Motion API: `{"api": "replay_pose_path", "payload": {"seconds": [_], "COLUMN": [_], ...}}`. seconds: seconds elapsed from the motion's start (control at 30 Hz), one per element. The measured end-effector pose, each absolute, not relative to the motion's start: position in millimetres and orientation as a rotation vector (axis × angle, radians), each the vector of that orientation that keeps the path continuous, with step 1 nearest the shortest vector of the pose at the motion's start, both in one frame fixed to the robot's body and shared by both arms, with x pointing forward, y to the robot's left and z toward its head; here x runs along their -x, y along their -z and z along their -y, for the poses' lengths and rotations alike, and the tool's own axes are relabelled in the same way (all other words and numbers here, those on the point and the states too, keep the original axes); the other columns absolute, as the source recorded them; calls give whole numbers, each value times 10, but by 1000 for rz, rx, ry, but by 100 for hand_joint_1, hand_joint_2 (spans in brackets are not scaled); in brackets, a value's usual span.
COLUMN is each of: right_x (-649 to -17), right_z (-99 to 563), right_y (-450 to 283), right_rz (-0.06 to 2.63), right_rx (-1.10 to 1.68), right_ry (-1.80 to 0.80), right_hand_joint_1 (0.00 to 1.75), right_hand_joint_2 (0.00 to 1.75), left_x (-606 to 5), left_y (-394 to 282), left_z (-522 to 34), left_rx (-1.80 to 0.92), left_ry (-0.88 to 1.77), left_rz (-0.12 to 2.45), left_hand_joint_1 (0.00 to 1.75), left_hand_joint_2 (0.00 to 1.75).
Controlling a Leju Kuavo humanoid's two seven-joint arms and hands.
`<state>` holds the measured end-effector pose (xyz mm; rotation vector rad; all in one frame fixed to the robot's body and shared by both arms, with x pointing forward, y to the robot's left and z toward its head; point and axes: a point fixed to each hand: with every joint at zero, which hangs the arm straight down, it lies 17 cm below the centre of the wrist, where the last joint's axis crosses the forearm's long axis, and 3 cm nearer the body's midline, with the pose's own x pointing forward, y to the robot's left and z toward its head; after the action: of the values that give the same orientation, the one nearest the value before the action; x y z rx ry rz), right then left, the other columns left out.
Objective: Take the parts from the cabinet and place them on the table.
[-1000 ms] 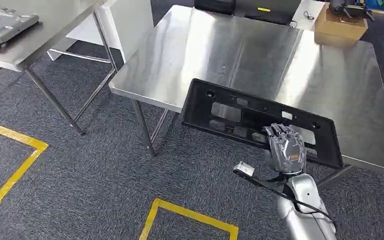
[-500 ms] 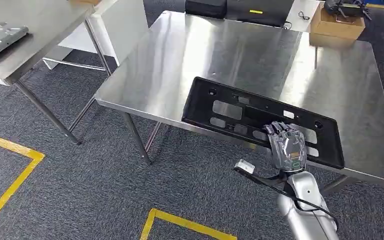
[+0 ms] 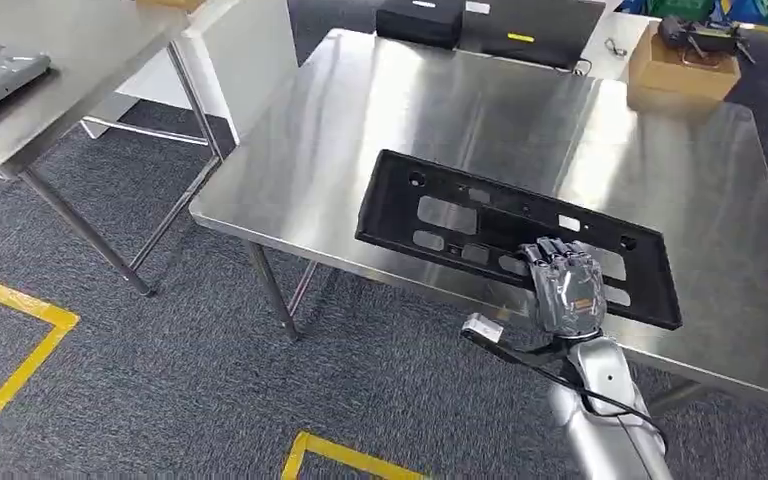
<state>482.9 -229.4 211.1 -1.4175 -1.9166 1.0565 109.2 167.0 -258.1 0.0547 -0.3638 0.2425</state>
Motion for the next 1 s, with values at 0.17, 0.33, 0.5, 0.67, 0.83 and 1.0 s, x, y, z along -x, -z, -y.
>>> {"api": "replay_pose_path", "payload": {"seconds": [0.17, 0.33, 0.5, 0.67, 0.83, 1.0], "right_x": [-4827, -4828, -4851, -4848, -4845, -4847], "right_z": [2296, 2294, 2295, 2279, 2256, 2274], "right_y": [-2047, -2000, -2044, -2032, -2024, -2057], "right_rz": [1905, 1896, 1902, 1901, 1897, 1897], "right_rx": [1408, 1400, 1407, 1403, 1412, 1424], "right_ry": [-1066, -1072, -1067, -1068, -1079, -1072], "right_hand_joint_1": [175, 175, 175, 175, 175, 175], "right_hand_joint_2": [175, 175, 175, 175, 175, 175], "left_x": [-1067, -1059, -1093, -1084, -1071, -1089], "left_y": [2584, 2588, 2582, 2585, 2587, 2578], "left_z": [-1658, -1676, -1674, -1682, -1674, -1642], "left_rx": [-54, -56, -56, -57, -53, -46], "left_ry": [-243, -243, -243, -243, -244, -242], "left_rz": [359, 358, 364, 362, 360, 363], "left_hand_joint_1": [0, 0, 0, 0, 0, 0], "left_hand_joint_2": [175, 175, 175, 175, 175, 175]}}
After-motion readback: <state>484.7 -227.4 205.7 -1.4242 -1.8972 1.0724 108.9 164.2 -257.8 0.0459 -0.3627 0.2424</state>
